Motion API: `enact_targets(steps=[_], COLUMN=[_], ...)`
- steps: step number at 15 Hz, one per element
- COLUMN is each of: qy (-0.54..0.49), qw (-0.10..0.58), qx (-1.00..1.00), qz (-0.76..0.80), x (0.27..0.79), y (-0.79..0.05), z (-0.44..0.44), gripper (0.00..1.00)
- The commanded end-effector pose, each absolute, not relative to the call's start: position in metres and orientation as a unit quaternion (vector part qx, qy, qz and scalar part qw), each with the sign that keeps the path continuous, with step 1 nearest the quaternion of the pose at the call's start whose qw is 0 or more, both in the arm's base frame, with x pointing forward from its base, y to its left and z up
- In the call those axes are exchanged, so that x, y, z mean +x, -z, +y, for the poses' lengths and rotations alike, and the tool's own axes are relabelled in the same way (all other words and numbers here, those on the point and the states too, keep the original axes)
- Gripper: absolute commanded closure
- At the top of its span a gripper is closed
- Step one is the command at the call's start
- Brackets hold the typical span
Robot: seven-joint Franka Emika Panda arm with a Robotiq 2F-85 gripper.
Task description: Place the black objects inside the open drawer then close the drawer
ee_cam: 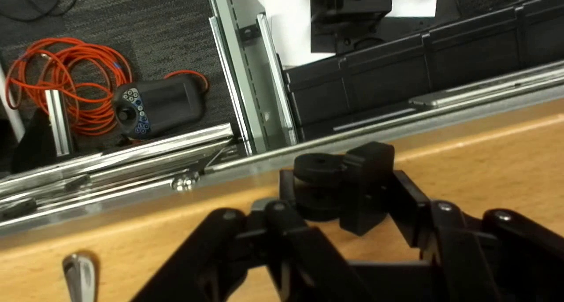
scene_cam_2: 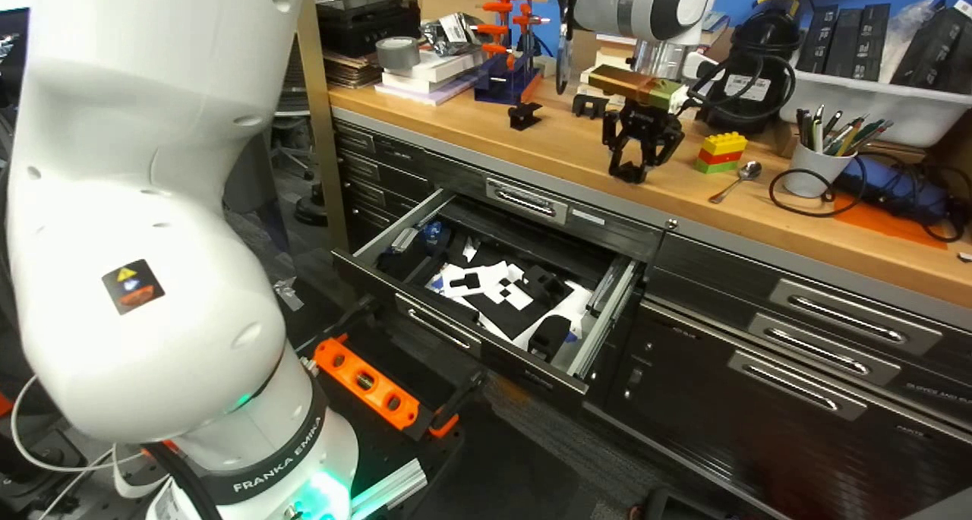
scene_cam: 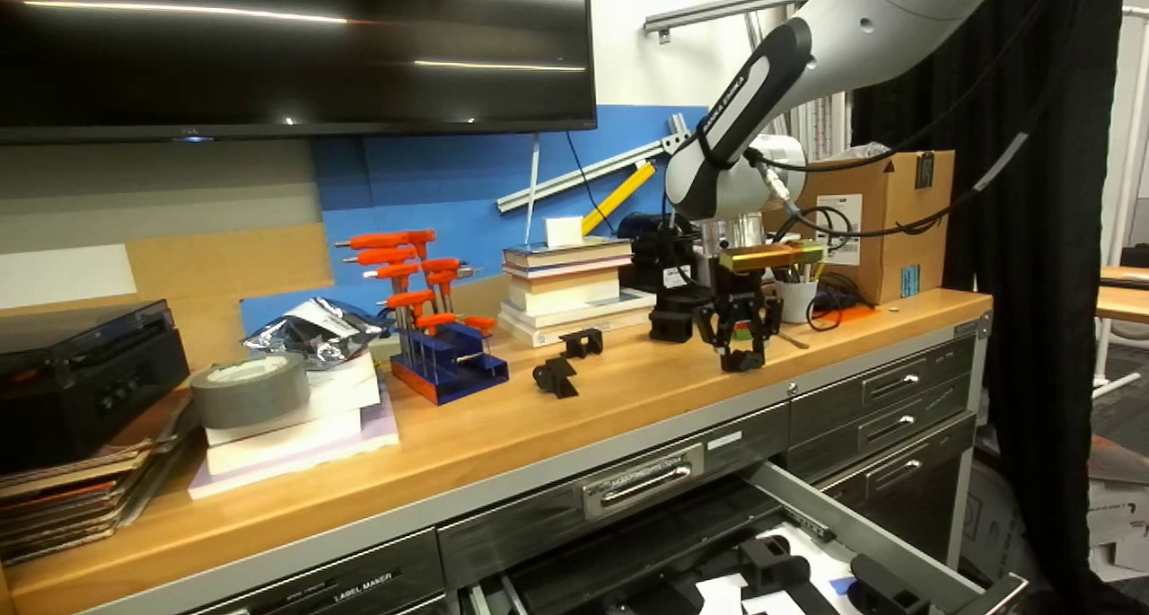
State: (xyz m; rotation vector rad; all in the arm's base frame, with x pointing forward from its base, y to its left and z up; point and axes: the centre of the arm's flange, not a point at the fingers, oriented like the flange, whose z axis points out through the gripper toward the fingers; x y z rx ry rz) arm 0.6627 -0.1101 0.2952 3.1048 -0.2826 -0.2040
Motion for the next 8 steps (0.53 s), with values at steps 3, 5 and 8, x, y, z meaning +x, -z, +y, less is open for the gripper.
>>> enact_targets(steps=[3, 5, 8], qy=[0.046, 0.029, 0.010], qw=[-0.032, -0.032, -0.030], qx=[0.993, 0.993, 0.994], qz=[-0.099, -0.107, -0.109], x=[0.564, 0.547, 0.523], y=[-0.294, -0.282, -0.257], z=[-0.090, -0.078, -0.059], gripper=[0.70, 0.70, 0.70])
